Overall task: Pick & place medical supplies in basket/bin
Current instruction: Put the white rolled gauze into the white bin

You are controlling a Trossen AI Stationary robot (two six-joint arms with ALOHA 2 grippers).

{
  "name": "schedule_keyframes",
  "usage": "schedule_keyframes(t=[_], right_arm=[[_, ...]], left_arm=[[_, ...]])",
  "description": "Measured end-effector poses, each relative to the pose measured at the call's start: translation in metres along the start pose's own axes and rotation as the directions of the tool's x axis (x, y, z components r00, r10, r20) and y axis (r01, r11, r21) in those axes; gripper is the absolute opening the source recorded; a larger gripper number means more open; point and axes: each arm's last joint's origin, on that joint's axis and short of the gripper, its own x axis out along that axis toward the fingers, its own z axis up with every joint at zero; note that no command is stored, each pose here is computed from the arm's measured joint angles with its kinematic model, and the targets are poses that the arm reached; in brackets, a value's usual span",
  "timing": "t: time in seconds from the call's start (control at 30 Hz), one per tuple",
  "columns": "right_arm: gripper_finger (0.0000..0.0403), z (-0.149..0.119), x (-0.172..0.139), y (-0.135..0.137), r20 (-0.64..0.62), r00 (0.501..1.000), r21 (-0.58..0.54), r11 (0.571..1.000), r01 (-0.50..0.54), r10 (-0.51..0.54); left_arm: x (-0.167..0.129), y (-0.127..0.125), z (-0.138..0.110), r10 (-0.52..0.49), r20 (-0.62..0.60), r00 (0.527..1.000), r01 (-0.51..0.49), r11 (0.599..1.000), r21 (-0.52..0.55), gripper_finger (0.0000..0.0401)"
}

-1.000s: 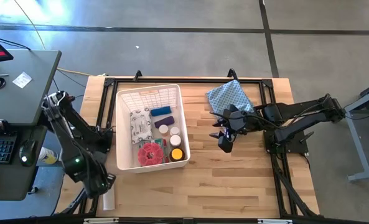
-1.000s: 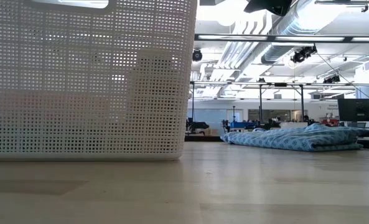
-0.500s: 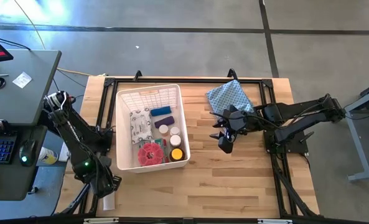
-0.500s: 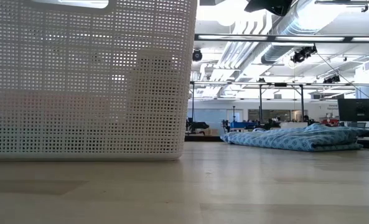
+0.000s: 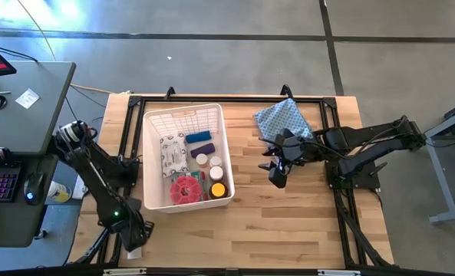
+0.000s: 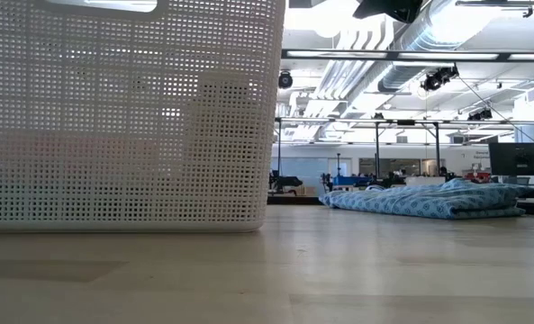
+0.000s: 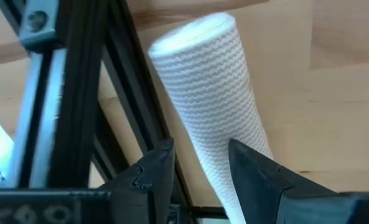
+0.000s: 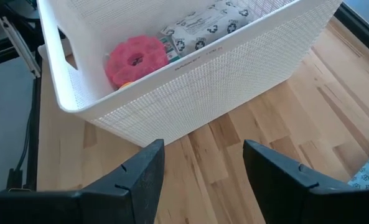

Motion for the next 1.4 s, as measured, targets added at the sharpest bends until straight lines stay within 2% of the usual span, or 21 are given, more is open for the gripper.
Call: schedule_keyframes(t=[0.2, 0.4, 0.5, 0.77, 0.93, 1.1, 1.4], right_arm=[[0.0209, 0.000, 0.000, 0.000, -0.001, 1.000, -0.001, 1.000, -0.001, 0.001], [0.0209, 0.000, 0.000, 0.000, -0.001, 1.000, -0.001, 1.000, -0.001, 0.001], [0.0209, 0.000, 0.000, 0.000, -0.002, 1.000, 0.000, 1.000, -0.002, 0.002], [0.0209, -0.001, 0.000, 0.001, -0.020, 0.999, 0.002, 1.000, -0.028, 0.028], [0.0209, -0.002, 0.000, 0.000, -0.034, 0.999, 0.000, 1.000, -0.030, 0.030], [0.0209, -0.003, 0.000, 0.000, -0.043, 0.999, 0.002, 1.000, -0.027, 0.027], [0.0209, -0.004, 0.000, -0.001, -0.057, 0.998, -0.006, 1.000, -0.024, 0.023]], left_arm=[[0.008, -0.004, -0.002, 0.027, -0.003, 1.000, -0.028, 1.000, -0.002, 0.0184], [0.006, -0.013, -0.002, -0.021, -0.056, 0.998, 0.020, 1.000, -0.002, 0.0199], [0.004, -0.020, -0.001, -0.051, -0.087, 0.995, 0.050, 0.999, -0.016, 0.0234], [0.005, -0.020, 0.001, -0.039, -0.068, 0.997, 0.036, 0.999, -0.038, 0.0356], [0.011, -0.022, 0.002, -0.009, -0.048, 0.999, 0.007, 0.999, -0.041, 0.0396], [0.018, -0.023, 0.004, 0.035, -0.027, 0.999, -0.036, 0.999, -0.027, 0.0388], [0.023, -0.025, 0.004, 0.053, -0.004, 0.999, -0.053, 0.999, 0.010, 0.0315]])
